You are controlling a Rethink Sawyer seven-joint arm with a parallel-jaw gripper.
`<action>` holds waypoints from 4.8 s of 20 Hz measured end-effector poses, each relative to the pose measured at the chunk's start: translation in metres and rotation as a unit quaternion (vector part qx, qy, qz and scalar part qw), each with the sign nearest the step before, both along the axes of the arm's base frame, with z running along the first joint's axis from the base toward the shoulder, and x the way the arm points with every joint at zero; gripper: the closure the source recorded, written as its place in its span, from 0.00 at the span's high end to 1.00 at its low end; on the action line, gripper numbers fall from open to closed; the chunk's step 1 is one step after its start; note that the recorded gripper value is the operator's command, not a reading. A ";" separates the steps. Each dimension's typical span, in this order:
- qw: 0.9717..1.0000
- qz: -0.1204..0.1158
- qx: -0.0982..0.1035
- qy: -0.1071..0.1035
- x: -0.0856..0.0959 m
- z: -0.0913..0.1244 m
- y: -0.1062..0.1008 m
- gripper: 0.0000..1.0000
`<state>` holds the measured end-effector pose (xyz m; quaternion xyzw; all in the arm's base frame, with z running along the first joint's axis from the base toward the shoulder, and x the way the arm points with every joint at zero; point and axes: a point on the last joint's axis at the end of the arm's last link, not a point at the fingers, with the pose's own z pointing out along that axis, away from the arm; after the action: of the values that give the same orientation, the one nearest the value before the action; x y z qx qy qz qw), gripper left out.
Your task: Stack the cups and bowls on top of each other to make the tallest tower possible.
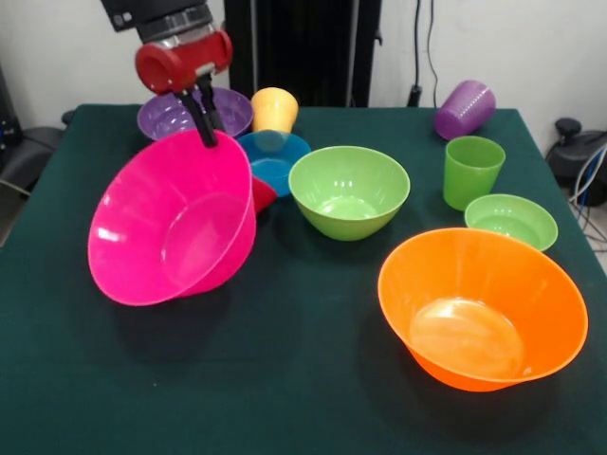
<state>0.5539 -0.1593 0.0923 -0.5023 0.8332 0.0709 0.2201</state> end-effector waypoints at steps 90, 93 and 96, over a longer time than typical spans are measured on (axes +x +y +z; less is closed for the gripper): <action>0.871 0.424 -0.098 -0.226 -0.039 0.048 0.116 0.00; 0.867 0.431 -0.123 -0.219 -0.043 0.033 0.107 0.00; 0.866 0.434 -0.133 -0.210 -0.047 0.026 0.102 0.00</action>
<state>0.5073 -0.0572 0.1181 -0.8406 0.4668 -0.0590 0.2682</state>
